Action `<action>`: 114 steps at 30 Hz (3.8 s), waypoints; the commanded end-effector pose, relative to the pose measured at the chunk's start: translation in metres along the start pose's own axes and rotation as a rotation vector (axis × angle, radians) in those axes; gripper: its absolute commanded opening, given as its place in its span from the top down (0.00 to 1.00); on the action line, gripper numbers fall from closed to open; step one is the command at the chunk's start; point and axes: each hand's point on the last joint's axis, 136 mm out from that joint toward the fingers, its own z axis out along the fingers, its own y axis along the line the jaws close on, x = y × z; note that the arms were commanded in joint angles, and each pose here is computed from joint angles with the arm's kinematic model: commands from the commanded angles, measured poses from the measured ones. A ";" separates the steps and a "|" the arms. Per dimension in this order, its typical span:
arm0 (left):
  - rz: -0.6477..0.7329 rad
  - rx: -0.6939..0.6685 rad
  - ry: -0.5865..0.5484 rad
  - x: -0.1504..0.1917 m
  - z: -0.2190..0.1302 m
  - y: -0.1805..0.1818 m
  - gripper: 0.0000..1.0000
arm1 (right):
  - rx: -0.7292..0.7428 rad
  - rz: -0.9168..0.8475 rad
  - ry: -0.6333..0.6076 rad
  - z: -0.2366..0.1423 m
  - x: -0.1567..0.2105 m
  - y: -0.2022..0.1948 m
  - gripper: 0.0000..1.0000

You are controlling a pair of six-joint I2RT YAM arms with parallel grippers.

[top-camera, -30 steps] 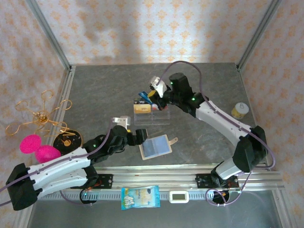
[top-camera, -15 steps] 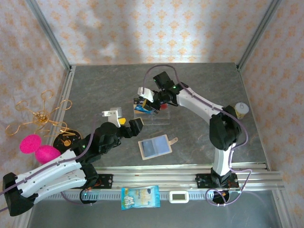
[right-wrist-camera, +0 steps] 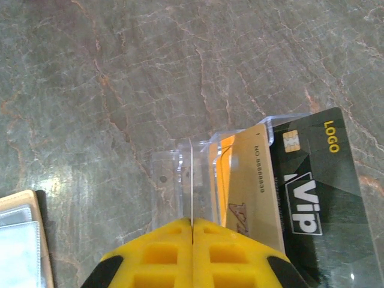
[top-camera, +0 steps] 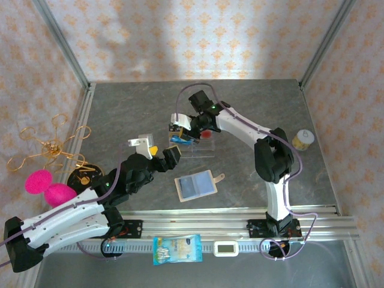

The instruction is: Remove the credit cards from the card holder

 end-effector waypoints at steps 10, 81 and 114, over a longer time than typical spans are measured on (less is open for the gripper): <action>-0.009 0.005 -0.039 -0.008 0.003 0.002 0.01 | 0.000 -0.002 0.086 0.009 0.016 -0.009 1.00; -0.128 0.161 -0.068 -0.006 -0.019 -0.004 0.01 | 0.773 0.932 -0.050 0.020 0.030 -0.032 1.00; -0.211 0.118 -0.035 0.028 -0.013 0.026 0.01 | 0.517 0.819 0.075 0.049 0.088 0.166 0.61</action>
